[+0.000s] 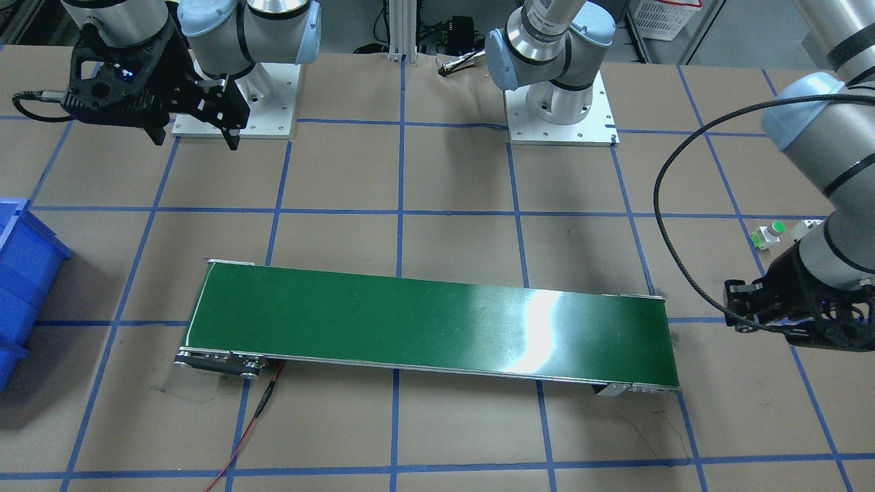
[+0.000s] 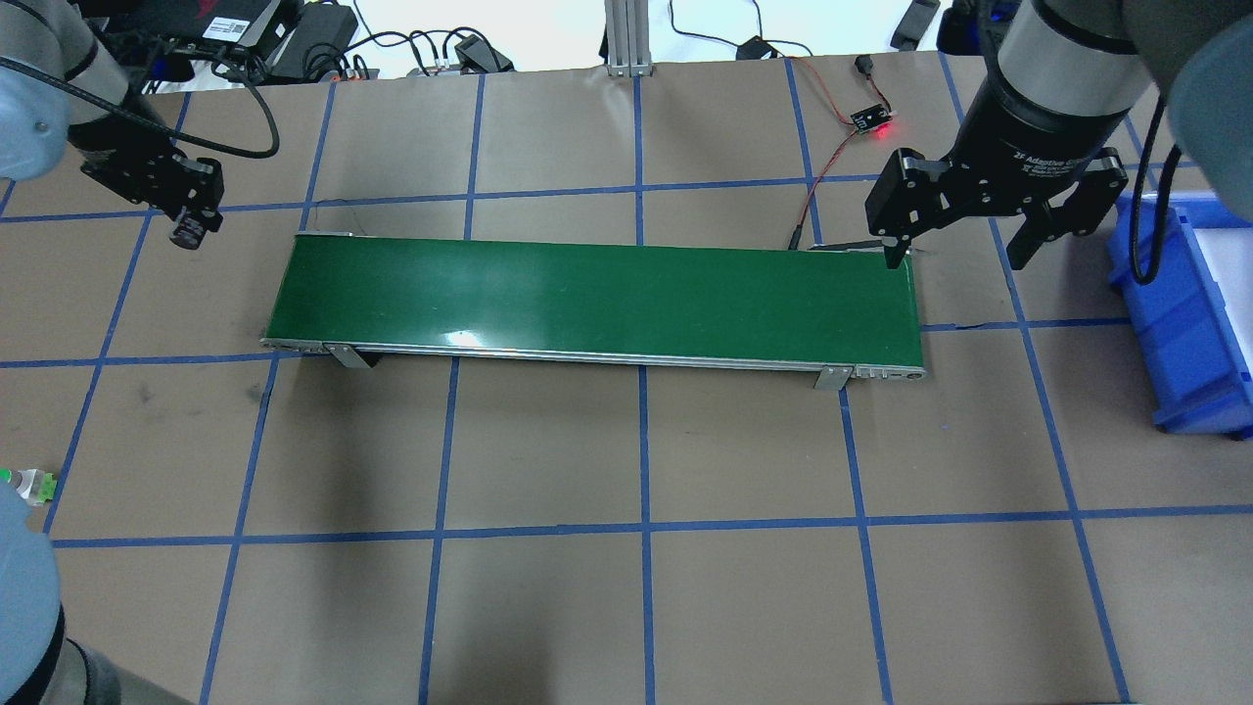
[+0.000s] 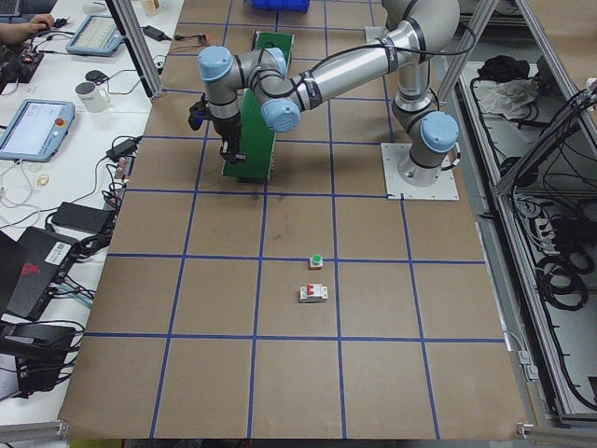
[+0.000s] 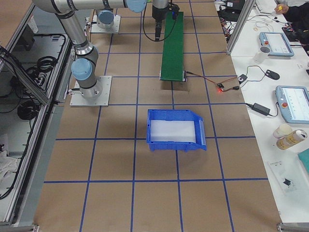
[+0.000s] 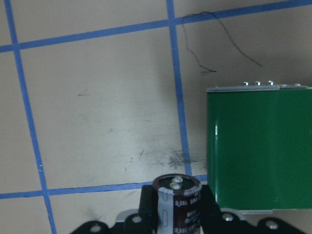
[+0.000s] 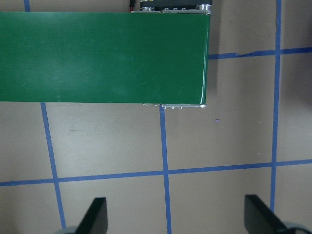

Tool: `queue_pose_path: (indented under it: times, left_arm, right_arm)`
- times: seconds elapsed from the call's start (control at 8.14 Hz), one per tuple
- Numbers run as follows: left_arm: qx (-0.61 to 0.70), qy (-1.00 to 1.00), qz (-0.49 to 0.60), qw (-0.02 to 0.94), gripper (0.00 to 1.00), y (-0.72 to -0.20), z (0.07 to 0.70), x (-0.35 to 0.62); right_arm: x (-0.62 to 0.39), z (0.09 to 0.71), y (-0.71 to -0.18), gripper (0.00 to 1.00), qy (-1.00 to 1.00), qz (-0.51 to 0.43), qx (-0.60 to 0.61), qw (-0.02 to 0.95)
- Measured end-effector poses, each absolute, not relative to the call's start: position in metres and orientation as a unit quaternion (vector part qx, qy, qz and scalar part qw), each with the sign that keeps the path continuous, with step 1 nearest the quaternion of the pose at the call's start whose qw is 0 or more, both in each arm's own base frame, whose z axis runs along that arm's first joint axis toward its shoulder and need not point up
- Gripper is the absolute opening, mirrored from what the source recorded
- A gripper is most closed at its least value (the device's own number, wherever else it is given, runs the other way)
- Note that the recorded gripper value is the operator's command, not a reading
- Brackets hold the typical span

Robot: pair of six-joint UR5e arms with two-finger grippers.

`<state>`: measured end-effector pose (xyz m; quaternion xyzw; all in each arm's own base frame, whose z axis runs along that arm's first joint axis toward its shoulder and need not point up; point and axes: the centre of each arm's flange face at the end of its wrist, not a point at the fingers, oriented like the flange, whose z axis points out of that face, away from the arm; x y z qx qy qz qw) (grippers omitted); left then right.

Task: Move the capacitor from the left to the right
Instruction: 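Lift the capacitor with the left gripper and carry it over the conveyor's near end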

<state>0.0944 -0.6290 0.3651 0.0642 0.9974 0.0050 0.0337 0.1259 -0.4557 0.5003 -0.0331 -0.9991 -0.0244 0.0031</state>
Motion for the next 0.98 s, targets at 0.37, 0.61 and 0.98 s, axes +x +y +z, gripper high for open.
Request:
queue_pose_path:
  times: [0.37, 0.61, 0.98]
  left_arm:
    - [0.053, 0.998, 0.034, 0.004, 0.00, -0.617, 0.318, 0.036]
    - [0.046, 0.999, 0.028, -0.005, 0.00, -0.621, 0.297, 0.025]
    - [0.043, 0.999, 0.018, -0.003, 0.00, -0.635, 0.273, 0.021]
  right_arm:
    - [0.125, 0.502, -0.459, 1.00, -0.999, -0.023, -0.034, 0.004]
    - [0.120, 0.503, -0.461, 1.00, -0.999, -0.022, -0.037, 0.015]
    - [0.116, 0.495, -0.465, 1.00, -0.998, -0.027, -0.046, 0.025]
